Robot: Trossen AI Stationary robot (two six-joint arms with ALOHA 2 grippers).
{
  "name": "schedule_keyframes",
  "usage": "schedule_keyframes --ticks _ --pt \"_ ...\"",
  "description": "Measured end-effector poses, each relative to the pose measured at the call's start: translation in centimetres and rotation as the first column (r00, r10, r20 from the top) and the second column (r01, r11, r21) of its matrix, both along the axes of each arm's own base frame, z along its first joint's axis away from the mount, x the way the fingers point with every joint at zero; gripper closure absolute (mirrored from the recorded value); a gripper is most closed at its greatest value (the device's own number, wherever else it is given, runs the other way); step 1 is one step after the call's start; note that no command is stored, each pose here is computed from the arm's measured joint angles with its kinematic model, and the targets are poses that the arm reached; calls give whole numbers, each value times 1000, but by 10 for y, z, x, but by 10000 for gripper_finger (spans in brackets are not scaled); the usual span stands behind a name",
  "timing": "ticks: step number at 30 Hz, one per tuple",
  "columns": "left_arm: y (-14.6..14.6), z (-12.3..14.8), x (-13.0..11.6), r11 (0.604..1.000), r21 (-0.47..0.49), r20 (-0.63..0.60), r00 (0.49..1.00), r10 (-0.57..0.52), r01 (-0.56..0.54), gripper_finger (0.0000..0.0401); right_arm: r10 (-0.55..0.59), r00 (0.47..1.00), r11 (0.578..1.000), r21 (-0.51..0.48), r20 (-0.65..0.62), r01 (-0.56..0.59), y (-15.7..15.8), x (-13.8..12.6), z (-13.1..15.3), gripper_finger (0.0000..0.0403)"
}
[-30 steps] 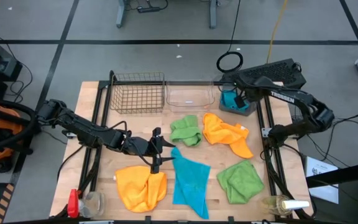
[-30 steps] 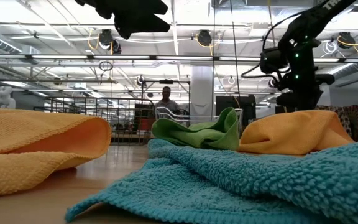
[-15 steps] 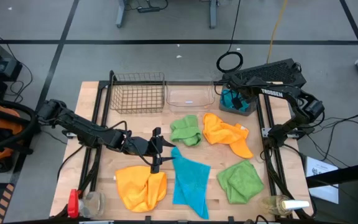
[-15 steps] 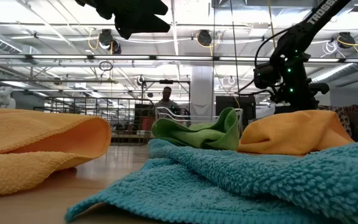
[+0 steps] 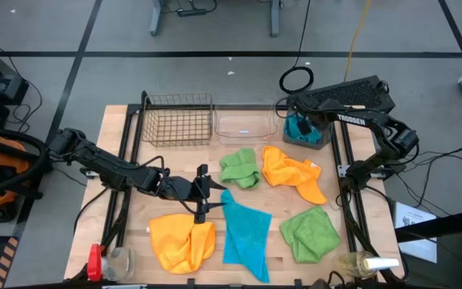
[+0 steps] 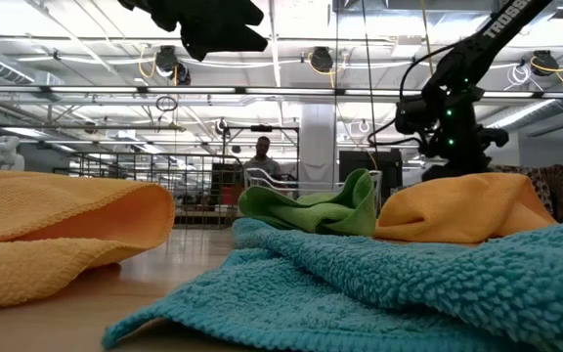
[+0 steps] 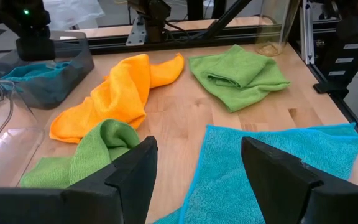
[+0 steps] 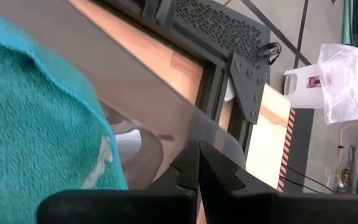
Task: Sort microfiber towel by color & place in baskets
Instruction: Adjust the black bin, then put the blue microfiber towel into the black bin
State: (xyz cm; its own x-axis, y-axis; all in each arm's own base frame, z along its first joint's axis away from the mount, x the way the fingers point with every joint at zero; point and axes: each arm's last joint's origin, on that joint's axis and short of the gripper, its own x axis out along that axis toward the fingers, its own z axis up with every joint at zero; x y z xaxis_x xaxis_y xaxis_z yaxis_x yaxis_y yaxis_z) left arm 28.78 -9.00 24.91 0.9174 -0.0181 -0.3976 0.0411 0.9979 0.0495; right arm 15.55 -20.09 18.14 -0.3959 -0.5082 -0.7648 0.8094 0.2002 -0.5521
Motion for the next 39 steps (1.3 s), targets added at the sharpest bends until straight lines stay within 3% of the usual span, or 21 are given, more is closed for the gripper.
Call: schedule_keyframes --ticks 28,34,39 --pt "-6 0 -2 1000 8 0 1000 -23 23 163 16 1000 995 -93 -27 -19 -15 6 -8 403" --pt "-6 0 -2 1000 9 0 1000 -23 23 163 54 999 997 -54 -6 -55 6 11 4 403" --pt "-6 0 -2 1000 10 1 1000 -24 24 163 116 989 990 -87 89 -109 43 12 36 403"
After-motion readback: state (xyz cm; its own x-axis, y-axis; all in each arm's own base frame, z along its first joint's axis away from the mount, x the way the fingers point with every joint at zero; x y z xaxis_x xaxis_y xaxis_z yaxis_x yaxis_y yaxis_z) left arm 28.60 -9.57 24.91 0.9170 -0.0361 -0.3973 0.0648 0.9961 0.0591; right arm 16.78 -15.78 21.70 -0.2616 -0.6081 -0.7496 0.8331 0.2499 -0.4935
